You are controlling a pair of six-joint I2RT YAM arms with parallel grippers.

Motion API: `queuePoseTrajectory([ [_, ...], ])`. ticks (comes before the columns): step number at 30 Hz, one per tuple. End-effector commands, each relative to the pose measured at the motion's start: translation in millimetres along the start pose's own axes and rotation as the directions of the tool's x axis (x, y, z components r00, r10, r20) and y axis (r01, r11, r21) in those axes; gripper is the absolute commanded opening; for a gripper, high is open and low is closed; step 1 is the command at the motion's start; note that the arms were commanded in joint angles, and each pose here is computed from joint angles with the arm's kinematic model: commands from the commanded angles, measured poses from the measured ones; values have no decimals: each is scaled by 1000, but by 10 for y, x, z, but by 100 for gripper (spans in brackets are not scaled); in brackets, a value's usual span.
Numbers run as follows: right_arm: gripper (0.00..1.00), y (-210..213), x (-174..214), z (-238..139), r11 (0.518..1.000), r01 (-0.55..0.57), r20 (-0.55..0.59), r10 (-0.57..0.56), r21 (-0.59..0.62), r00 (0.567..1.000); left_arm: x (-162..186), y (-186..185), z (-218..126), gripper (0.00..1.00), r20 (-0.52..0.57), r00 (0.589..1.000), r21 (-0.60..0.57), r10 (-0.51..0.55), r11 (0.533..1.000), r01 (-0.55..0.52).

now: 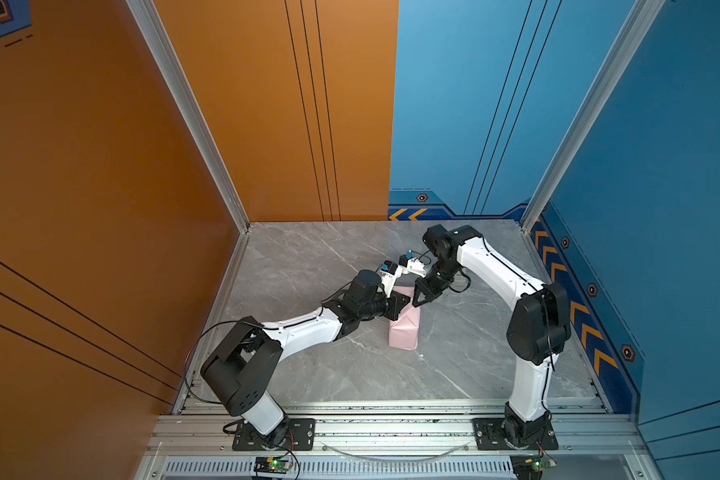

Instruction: Wrap the gift box in paper

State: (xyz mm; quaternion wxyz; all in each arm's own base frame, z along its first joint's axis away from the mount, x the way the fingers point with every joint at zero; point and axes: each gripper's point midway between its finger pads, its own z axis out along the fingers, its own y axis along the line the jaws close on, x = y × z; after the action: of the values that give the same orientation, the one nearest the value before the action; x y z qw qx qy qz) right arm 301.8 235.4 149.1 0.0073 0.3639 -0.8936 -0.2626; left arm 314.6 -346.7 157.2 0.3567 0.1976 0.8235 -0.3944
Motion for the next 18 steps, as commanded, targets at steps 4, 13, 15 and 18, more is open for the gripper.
queuePoseTrajectory([
  [4, 0, -211, 131, 203, 997, -55, -101, 59, 45, 993, 212, 323, 10, 4, -43, 998, -107, -55, 993, 50],
  [13, 4, -182, 97, 156, 997, -70, -89, 73, 44, 993, 374, 430, 61, 2, -102, 992, -143, -77, 988, 62],
  [15, 8, -157, 89, 131, 997, -73, -81, 76, 40, 994, 427, 454, 54, 2, -122, 990, -160, -71, 986, 52],
  [18, 11, -146, 81, 101, 995, -85, -76, 88, 46, 993, 510, 480, 40, 1, -151, 987, -177, -63, 983, 36],
])
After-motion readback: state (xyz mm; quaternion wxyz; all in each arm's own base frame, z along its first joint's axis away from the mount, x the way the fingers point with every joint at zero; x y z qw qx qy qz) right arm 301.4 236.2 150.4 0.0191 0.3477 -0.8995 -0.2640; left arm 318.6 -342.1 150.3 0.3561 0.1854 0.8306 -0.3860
